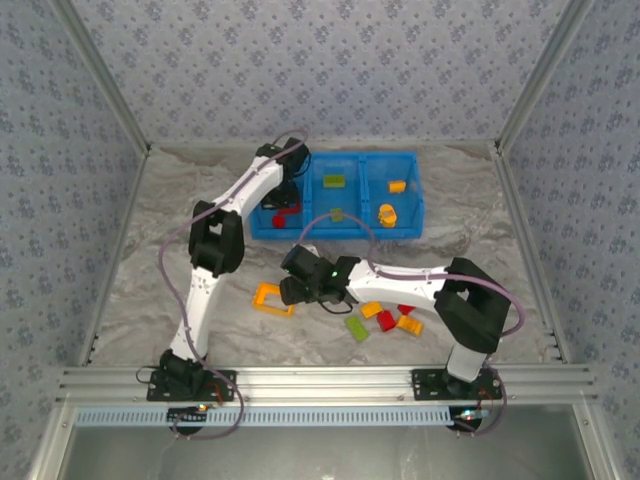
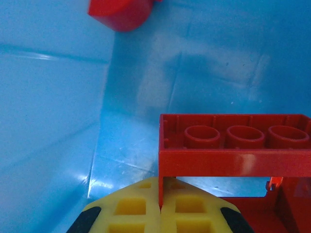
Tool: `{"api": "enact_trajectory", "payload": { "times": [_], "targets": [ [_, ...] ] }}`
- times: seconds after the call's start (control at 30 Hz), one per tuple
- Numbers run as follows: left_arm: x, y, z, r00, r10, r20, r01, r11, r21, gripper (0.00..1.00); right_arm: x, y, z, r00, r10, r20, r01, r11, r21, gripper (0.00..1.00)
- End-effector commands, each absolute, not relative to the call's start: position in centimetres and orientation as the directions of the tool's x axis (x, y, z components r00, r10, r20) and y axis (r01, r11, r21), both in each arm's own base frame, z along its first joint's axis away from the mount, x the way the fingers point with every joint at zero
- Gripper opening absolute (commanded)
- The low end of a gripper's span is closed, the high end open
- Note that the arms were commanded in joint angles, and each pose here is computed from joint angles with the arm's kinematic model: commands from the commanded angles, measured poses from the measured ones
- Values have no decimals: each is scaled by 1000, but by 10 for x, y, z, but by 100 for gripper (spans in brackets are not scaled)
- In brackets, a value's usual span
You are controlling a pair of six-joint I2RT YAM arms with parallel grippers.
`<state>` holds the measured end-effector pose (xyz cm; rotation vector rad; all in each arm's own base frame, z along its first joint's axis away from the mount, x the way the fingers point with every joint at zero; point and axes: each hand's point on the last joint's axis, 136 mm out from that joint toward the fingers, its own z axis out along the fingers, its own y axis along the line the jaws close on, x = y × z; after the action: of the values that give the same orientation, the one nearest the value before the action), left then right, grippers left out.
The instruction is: Sort the legos into containers by color
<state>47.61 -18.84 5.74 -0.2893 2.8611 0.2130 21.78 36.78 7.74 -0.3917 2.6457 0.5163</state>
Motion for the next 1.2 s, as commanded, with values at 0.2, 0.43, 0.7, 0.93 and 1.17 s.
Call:
{"api": "enact_trajectory", "payload": {
  "times": [0.2,0.43,0.7,0.93,1.17],
  "targets": [
    [471,-192,53,-964,-133,-229,-162,980,113,6,220,374,65,-921,-121,-370,-239,926,292,67],
    [472,-193,75,-958,-128,-257,-157,983,94,27,225,391,51,-958,-58,-282,-160,922,353,50],
    [474,-192,121,-932,-147,-331,-173,984,50,34,212,385,42,-984,-38,-171,-90,947,309,39],
    [471,-191,152,-914,-166,-371,-182,983,8,38,205,381,54,-993,-8,-117,-38,966,257,45],
    [461,-184,188,-889,-187,-419,-189,981,-39,46,195,390,32,-994,99,-50,83,963,255,41]
  ]
}}
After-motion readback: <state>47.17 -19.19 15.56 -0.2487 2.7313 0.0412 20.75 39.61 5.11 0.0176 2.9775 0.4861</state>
